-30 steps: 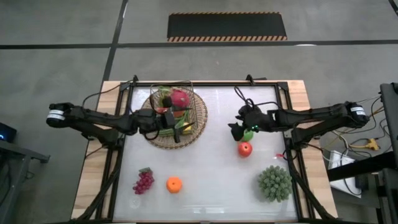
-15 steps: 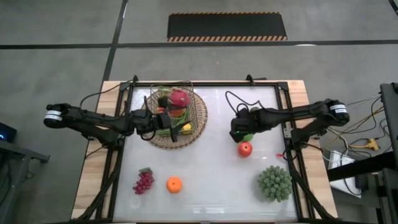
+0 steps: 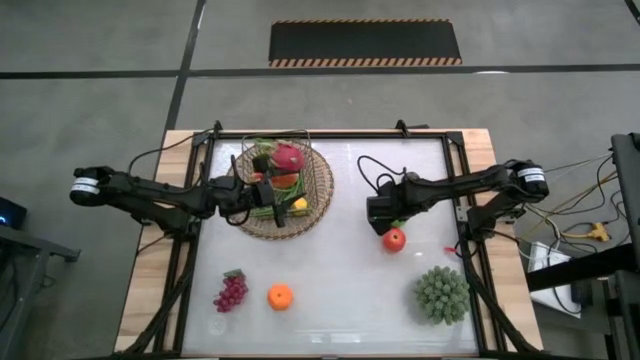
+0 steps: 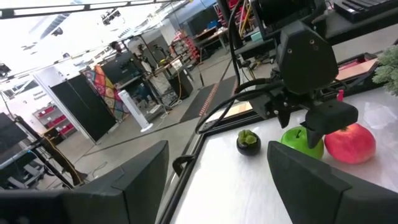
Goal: Build produce basket
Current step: Put the green apple into the wire basket
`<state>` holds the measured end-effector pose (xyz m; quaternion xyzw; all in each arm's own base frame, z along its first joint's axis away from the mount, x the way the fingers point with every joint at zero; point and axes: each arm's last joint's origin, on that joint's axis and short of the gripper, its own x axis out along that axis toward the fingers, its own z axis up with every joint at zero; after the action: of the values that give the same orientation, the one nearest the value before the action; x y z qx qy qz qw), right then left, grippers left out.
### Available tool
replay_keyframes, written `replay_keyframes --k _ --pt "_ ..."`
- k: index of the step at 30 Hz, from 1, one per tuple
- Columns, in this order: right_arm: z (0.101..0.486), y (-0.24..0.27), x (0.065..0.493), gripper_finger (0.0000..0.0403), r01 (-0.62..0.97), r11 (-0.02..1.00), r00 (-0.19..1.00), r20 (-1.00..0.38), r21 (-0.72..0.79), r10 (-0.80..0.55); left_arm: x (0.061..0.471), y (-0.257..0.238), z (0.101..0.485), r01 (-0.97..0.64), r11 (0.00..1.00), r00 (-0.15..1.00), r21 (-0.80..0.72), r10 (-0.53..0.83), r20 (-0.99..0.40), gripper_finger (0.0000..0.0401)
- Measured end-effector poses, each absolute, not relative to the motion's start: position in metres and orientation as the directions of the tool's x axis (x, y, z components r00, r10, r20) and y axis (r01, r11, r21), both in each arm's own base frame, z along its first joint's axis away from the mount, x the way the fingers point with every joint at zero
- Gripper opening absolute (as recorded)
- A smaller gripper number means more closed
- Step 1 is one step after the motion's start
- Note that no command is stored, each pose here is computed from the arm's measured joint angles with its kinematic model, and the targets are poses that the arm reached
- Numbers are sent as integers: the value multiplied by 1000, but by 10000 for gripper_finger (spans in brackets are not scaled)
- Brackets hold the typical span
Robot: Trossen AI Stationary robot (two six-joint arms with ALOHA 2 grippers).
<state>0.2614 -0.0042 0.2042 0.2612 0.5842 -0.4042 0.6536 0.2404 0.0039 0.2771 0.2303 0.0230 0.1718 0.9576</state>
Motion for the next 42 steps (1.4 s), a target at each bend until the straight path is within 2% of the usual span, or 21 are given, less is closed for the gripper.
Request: replay_keyframes --k 9,19,26,31,38,42 --pt "189 -4 254 360 839 526 -33 -977 -141 -208 240 4 277 -321 835 940 447 340 40 255" --pt "189 -4 255 282 848 513 -28 -978 -133 -208 240 4 278 -326 835 939 443 340 51 255" --pt "192 -4 255 277 832 540 -15 -979 -124 -202 231 4 291 -358 813 932 460 341 124 255" --pt "219 -4 261 276 813 577 50 -978 -77 -202 207 5 294 -384 814 924 436 341 176 255" --pt "280 -4 287 275 748 661 258 -944 60 -206 179 5 287 -414 825 907 385 336 255 255" --pt "308 -5 304 275 697 712 351 -906 84 -238 168 6 287 -426 826 898 369 335 287 255"
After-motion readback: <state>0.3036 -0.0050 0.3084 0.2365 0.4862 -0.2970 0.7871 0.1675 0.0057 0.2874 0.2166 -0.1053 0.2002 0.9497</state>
